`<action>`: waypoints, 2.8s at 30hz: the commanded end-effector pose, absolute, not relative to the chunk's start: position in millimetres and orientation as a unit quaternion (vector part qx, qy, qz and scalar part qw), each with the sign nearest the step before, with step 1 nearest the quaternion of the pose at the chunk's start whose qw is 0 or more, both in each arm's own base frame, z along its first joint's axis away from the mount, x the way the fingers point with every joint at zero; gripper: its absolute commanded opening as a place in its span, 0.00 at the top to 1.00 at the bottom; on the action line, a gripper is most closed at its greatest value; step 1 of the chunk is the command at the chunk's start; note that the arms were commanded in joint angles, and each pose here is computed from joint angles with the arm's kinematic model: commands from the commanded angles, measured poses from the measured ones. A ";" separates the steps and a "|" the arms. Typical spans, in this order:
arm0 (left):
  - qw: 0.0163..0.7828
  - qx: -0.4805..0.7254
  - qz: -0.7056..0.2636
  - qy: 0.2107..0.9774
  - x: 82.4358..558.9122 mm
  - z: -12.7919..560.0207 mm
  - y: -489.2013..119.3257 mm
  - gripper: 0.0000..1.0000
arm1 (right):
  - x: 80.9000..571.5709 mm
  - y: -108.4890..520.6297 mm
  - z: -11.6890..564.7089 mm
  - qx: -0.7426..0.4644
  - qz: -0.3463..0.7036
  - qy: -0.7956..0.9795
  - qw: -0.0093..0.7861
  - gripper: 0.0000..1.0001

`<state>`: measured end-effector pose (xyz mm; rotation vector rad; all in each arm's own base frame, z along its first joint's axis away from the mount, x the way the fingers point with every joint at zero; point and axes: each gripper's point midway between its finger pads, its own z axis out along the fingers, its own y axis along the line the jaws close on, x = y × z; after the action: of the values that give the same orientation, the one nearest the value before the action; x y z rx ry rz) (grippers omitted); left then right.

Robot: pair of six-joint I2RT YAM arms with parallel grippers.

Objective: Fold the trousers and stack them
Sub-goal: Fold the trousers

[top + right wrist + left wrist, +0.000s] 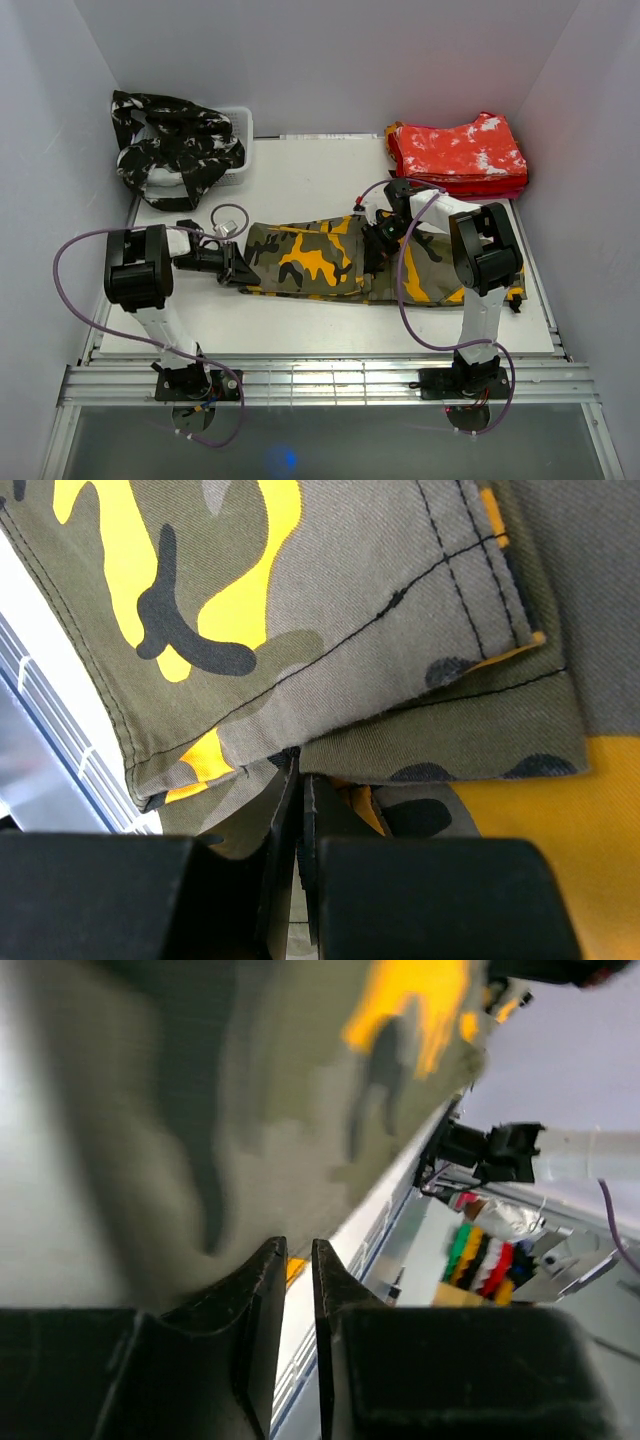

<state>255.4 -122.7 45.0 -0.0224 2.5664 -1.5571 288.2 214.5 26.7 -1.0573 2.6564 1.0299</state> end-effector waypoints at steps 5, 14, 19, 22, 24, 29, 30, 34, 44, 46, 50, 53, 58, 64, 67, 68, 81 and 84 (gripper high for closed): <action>-0.017 -0.124 -0.402 0.907 257.5 -34.4 -76.2 0.71 | 299.0 207.4 20.8 -0.367 0.307 0.876 0.057 0.92; 0.204 -0.008 -0.441 0.874 329.2 93.9 -70.3 0.44 | 298.7 209.4 24.3 -0.372 0.308 0.874 0.062 0.92; 0.200 -0.035 -0.372 0.906 336.4 68.9 -50.5 0.43 | 298.0 209.9 24.1 -0.374 0.308 0.872 0.064 0.92; 0.177 -0.044 -0.362 0.914 331.9 46.6 -47.5 0.43 | 297.5 210.0 24.2 -0.376 0.308 0.872 0.065 0.92; 0.155 -0.056 -0.366 0.916 326.6 31.4 -49.1 0.43 | 295.8 209.2 23.4 -0.377 0.308 0.871 0.064 0.92; 0.131 -0.046 -0.398 0.907 316.7 16.1 -64.6 0.45 | 293.2 208.4 20.7 -0.378 0.307 0.871 0.058 0.92; 0.125 -0.044 -0.405 0.905 312.5 14.0 -69.2 0.46 | 293.5 208.6 20.7 -0.377 0.307 0.872 0.059 0.92; 0.107 -0.052 -0.418 0.900 302.4 2.4 -78.9 0.47 | 293.2 208.4 18.5 -0.377 0.307 0.872 0.057 0.92; 0.088 -0.086 -0.437 0.891 297.8 -6.8 -86.2 0.71 | 295.3 208.8 19.0 -0.375 0.305 0.874 0.059 0.92; 0.101 -0.086 -0.440 0.888 302.3 3.0 -84.5 0.85 | 296.5 208.4 20.3 -0.376 0.303 0.874 0.061 0.92; 0.116 -0.090 -0.432 0.890 305.0 21.8 -75.0 1.00 | 301.8 208.5 29.3 -0.380 0.296 0.873 0.076 0.84; 0.149 -0.090 -0.415 0.893 312.0 40.8 -52.8 1.00 | 306.0 203.6 45.5 -0.387 0.286 0.872 0.090 0.53; 0.207 -0.103 -0.389 0.892 316.8 85.9 6.6 1.00 | 319.9 175.2 86.0 -0.372 0.280 0.875 0.133 0.38; 0.249 -0.068 -0.377 0.889 311.3 131.3 42.5 1.00 | 319.1 111.6 118.6 -0.293 0.283 0.901 0.147 0.38; 0.256 -0.052 -0.370 0.892 308.8 146.4 50.6 1.00 | 319.5 68.4 121.6 -0.235 0.269 0.922 0.152 0.38; 0.258 -0.051 -0.368 0.892 308.5 152.0 52.8 1.00 | 317.6 58.7 120.0 -0.222 0.266 0.926 0.151 0.38; 0.277 -0.059 -0.372 0.884 316.0 191.1 62.0 1.00 | 309.5 19.7 54.5 -0.104 0.284 0.943 0.142 0.32; 0.287 -0.064 -0.380 0.877 320.2 208.9 60.3 1.00 | 317.0 24.9 41.0 -0.088 0.304 0.938 0.138 0.31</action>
<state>314.7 64.7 167.5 -0.2064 2.4487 -1.0068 296.5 19.4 50.2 -0.2902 2.7824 0.8389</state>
